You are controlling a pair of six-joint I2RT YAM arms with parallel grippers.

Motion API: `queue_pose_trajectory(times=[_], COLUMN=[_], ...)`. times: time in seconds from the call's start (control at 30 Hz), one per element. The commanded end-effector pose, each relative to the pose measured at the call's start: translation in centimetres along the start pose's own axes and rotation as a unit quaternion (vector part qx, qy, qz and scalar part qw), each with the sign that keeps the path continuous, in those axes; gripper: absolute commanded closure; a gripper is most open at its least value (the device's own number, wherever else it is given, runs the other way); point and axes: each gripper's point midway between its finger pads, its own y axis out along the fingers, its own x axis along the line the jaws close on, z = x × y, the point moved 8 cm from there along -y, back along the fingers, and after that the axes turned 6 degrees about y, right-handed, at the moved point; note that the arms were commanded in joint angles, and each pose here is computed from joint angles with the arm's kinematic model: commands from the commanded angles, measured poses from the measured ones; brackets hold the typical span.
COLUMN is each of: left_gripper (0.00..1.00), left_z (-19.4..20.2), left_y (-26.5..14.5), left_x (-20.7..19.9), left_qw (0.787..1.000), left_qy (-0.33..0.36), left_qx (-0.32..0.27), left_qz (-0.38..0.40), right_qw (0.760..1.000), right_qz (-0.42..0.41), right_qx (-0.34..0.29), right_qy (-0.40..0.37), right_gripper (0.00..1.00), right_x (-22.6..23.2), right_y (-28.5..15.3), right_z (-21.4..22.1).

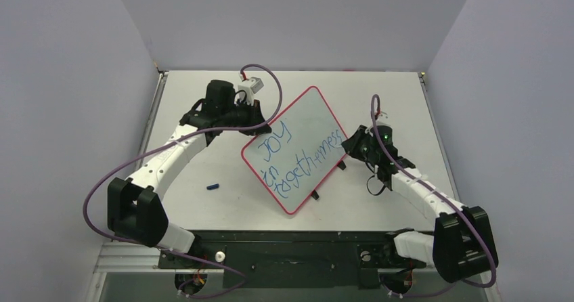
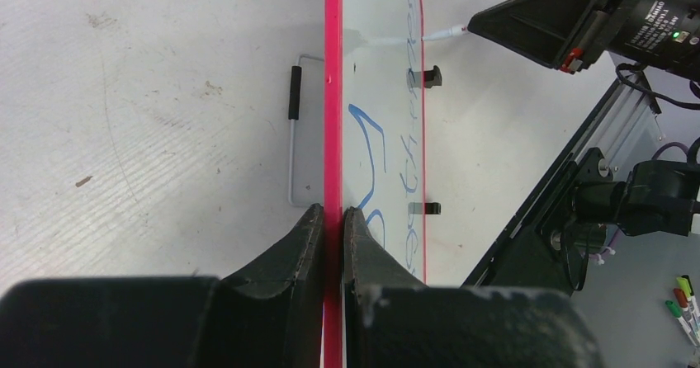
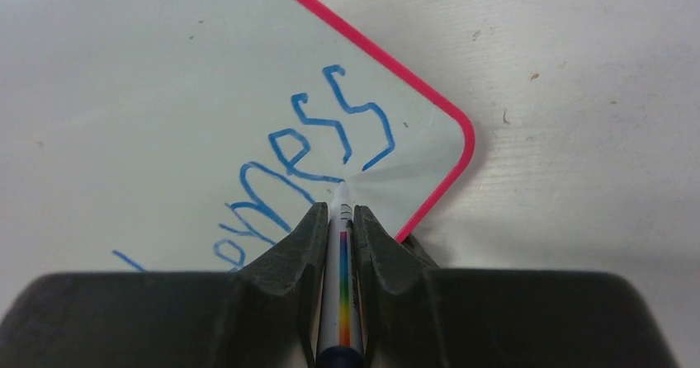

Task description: Write a sentence on the whiteboard

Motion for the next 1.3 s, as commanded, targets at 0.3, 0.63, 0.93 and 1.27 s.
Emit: queue_pose_trajectory(times=[0.3, 0.63, 0.93, 1.27], left_gripper=[1.00, 1.00, 1.00, 1.00], left_z=[-0.8, 1.3, 3.4, 5.3], left_y=[-1.6, -2.1, -1.1, 0.8], left_x=[-0.4, -0.6, -0.4, -0.7], left_qw=[0.999, 0.999, 1.000, 0.999], left_qy=[0.042, 0.021, -0.003, -0.027], left_qx=[-0.024, -0.003, 0.025, 0.044], left_qz=[-0.024, -0.026, -0.011, 0.005], right_qw=[0.993, 0.992, 0.992, 0.992], right_qz=[-0.060, -0.069, -0.070, -0.069], right_qx=[-0.100, -0.104, -0.106, -0.107], right_qy=[-0.022, -0.016, -0.015, -0.015], right_gripper=[1.00, 1.00, 1.00, 1.00], right_x=[5.1, 5.1, 4.7, 4.2], right_y=[-8.3, -9.2, -9.4, -9.5], right_z=[-5.8, -5.6, -5.2, -5.0])
